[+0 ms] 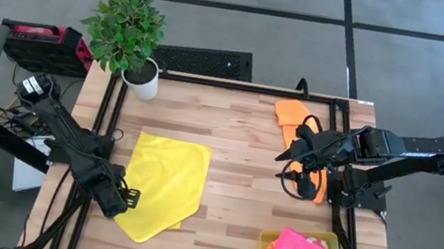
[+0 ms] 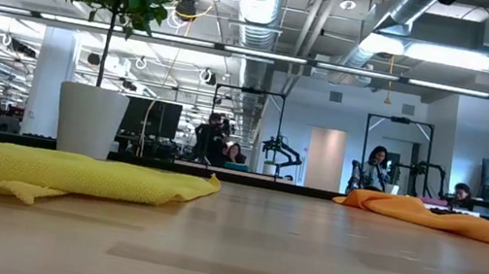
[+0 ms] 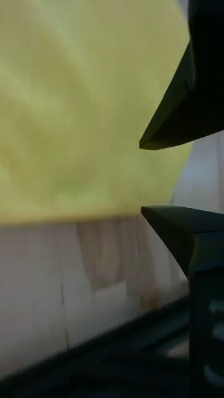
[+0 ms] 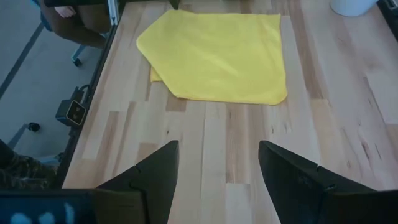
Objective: Fold microfiber towels
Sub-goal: Fold the yellow microfiber cloth
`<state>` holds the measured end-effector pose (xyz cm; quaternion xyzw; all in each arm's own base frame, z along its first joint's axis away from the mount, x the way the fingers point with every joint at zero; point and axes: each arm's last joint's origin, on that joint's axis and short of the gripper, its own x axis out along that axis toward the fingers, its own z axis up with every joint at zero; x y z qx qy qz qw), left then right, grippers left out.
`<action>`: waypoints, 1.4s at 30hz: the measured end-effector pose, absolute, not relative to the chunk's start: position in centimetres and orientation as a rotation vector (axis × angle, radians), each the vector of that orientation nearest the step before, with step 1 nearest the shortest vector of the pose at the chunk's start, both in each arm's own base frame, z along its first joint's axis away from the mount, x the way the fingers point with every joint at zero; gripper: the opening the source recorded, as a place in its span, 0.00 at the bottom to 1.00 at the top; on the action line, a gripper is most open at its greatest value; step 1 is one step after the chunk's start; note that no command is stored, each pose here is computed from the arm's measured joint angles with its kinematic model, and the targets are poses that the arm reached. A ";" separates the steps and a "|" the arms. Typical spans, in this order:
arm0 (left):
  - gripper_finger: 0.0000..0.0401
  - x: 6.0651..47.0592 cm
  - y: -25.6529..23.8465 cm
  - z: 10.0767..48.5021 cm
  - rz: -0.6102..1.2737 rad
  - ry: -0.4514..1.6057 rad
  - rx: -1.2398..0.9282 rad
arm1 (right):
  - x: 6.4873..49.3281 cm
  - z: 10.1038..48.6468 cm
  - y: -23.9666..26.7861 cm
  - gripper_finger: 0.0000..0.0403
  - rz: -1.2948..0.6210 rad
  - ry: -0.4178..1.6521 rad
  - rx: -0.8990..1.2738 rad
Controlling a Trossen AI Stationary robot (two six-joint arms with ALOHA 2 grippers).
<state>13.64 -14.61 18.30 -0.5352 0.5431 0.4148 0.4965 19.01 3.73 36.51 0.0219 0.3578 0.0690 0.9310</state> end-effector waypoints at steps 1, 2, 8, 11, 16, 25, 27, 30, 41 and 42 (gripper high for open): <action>0.37 13.5 -14.6 18.1 1.008 1.332 -1.294 | 19.0 36.5 3.7 0.61 0.138 0.733 0.053; 0.37 13.4 -14.5 17.8 1.009 1.349 -1.297 | 19.0 36.5 3.7 0.61 0.137 0.734 0.054; 0.37 13.2 -14.5 16.3 0.966 1.381 -1.335 | 19.0 36.5 3.7 0.61 0.132 0.736 0.070; 0.37 13.2 -14.4 15.8 0.947 1.382 -1.351 | 19.0 36.5 3.7 0.61 0.128 0.736 0.079; 0.37 13.0 -14.3 15.2 0.936 1.384 -1.353 | 19.0 36.5 3.7 0.61 0.128 0.737 0.079; 0.37 13.3 -14.6 15.3 0.890 1.377 -1.385 | 19.1 36.4 3.8 0.61 0.128 0.740 0.079; 0.37 13.4 -14.7 15.4 0.863 1.380 -1.382 | 19.1 36.4 3.8 0.61 0.128 0.740 0.079; 0.37 13.6 -14.8 15.4 0.845 1.375 -1.393 | 19.1 36.4 3.8 0.61 0.128 0.741 0.079; 0.16 14.5 -15.6 15.9 0.709 1.298 -1.485 | 19.1 36.4 3.8 0.61 0.128 0.741 0.079; 0.13 14.6 -15.6 15.9 0.702 1.289 -1.490 | 19.1 36.4 3.8 0.61 0.128 0.741 0.079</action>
